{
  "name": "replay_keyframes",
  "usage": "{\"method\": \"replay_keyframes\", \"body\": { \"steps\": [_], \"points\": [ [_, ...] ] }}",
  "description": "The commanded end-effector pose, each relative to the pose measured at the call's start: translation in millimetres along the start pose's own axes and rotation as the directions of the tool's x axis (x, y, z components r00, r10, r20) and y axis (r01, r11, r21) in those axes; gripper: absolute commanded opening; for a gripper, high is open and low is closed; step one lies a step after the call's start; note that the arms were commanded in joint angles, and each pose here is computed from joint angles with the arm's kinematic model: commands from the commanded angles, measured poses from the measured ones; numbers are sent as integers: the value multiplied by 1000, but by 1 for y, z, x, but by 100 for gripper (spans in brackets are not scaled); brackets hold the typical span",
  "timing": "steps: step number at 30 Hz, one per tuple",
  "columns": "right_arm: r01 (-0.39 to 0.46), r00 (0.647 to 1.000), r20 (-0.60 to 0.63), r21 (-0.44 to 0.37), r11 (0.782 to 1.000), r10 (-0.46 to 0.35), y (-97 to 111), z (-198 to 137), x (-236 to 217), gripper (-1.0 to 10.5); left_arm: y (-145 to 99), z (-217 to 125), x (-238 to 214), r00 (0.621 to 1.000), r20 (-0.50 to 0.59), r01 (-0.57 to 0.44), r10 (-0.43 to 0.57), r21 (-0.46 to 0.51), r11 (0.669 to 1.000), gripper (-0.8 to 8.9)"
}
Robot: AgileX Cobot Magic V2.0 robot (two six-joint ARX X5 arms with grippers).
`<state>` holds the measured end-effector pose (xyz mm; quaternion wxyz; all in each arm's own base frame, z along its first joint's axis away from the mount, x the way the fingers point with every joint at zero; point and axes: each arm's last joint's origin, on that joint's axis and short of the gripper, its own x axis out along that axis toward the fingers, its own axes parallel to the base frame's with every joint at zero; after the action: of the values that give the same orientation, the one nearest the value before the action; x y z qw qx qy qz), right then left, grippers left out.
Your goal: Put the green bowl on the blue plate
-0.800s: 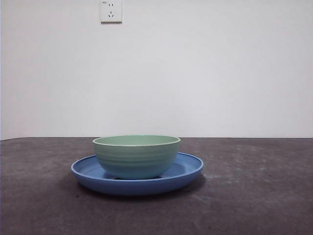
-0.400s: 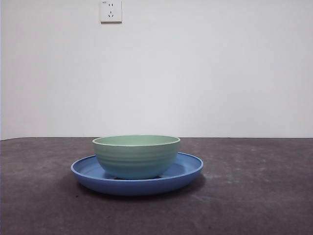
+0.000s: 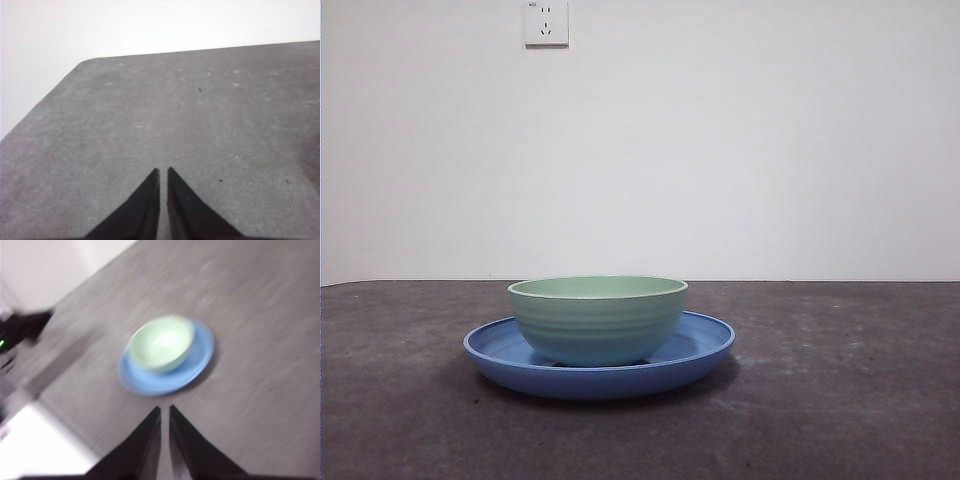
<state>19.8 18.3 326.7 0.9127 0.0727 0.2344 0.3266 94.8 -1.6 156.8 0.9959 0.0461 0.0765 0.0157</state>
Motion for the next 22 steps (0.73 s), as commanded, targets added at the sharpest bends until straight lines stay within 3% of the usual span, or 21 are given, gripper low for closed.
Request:
{"method": "replay_keyframes", "body": {
  "steps": [1,6,9,14,17,22],
  "points": [
    [88,987,143,-60,994,-79,-7,-4,8,25,-1,-7,2,1000,-26,2,-2,1,1000,24],
    [236,898,410,-147,961,-158,-32,-27,36,25,-1,-7,2,1000,-26,2,-2,1,1000,24],
    [365,832,488,-118,924,-266,-50,-42,53,25,-1,-7,2,1000,-26,2,-2,1,1000,24],
    [488,772,485,-39,872,-410,-75,-68,78,25,-1,-7,2,1000,-26,2,-2,1,1000,24],
    [547,752,443,-6,837,-488,-86,-83,89,25,-1,-7,2,1000,-26,2,-2,1,1000,24],
    [602,734,374,26,798,-567,-97,-101,100,25,-1,-7,2,1000,-26,2,-2,1,1000,24]
  ]
}}
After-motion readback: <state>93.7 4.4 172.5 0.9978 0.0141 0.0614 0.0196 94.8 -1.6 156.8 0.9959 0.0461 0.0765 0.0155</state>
